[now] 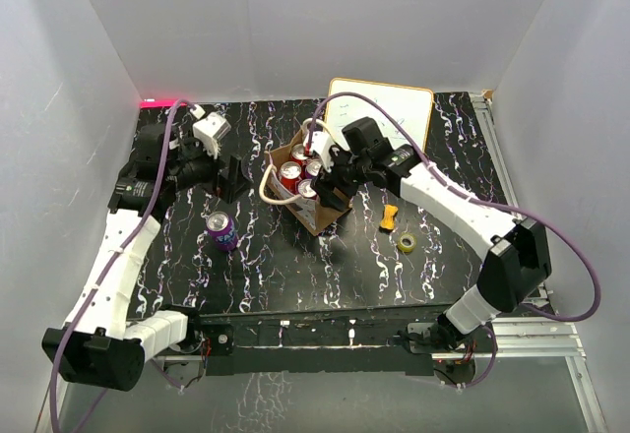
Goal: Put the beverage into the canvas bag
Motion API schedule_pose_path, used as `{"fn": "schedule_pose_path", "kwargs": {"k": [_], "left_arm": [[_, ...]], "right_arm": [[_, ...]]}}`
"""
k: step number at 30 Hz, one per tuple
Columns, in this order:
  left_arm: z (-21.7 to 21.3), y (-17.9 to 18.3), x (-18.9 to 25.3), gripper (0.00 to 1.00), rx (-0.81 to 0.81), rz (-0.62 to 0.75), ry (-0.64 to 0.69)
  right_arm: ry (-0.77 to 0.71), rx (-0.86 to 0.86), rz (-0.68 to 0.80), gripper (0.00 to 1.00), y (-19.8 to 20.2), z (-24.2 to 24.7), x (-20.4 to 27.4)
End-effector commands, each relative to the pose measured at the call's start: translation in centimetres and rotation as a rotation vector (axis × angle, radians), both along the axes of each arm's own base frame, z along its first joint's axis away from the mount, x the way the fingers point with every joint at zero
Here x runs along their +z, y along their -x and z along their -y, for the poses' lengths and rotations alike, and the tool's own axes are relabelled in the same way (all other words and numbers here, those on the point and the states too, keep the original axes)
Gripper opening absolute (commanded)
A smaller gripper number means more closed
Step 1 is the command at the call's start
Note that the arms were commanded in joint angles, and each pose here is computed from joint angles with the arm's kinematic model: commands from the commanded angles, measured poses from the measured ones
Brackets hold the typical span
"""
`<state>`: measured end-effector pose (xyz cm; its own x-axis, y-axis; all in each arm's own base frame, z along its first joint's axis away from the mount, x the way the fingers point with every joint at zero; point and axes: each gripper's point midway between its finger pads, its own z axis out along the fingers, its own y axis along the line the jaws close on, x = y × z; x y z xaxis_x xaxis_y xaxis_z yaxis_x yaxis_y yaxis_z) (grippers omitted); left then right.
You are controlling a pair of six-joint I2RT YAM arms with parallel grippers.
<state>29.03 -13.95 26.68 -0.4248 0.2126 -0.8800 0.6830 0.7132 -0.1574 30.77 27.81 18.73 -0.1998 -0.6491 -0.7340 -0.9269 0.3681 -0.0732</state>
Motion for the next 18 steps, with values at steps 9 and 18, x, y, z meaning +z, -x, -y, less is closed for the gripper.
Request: {"fn": "schedule_pose_path", "kwargs": {"k": [9, 18], "left_arm": [[-7.3, 5.4, -9.5, 0.97, 0.102, -0.255, -0.419], [-8.3, 4.5, -13.0, 0.97, 0.105, -0.3, -0.5]], "right_arm": [[-0.106, 0.015, 0.086, 0.78, 1.1, 0.0, 5.4], [-0.099, 0.005, 0.091, 0.79, 1.2, 0.4, 5.1]]}}
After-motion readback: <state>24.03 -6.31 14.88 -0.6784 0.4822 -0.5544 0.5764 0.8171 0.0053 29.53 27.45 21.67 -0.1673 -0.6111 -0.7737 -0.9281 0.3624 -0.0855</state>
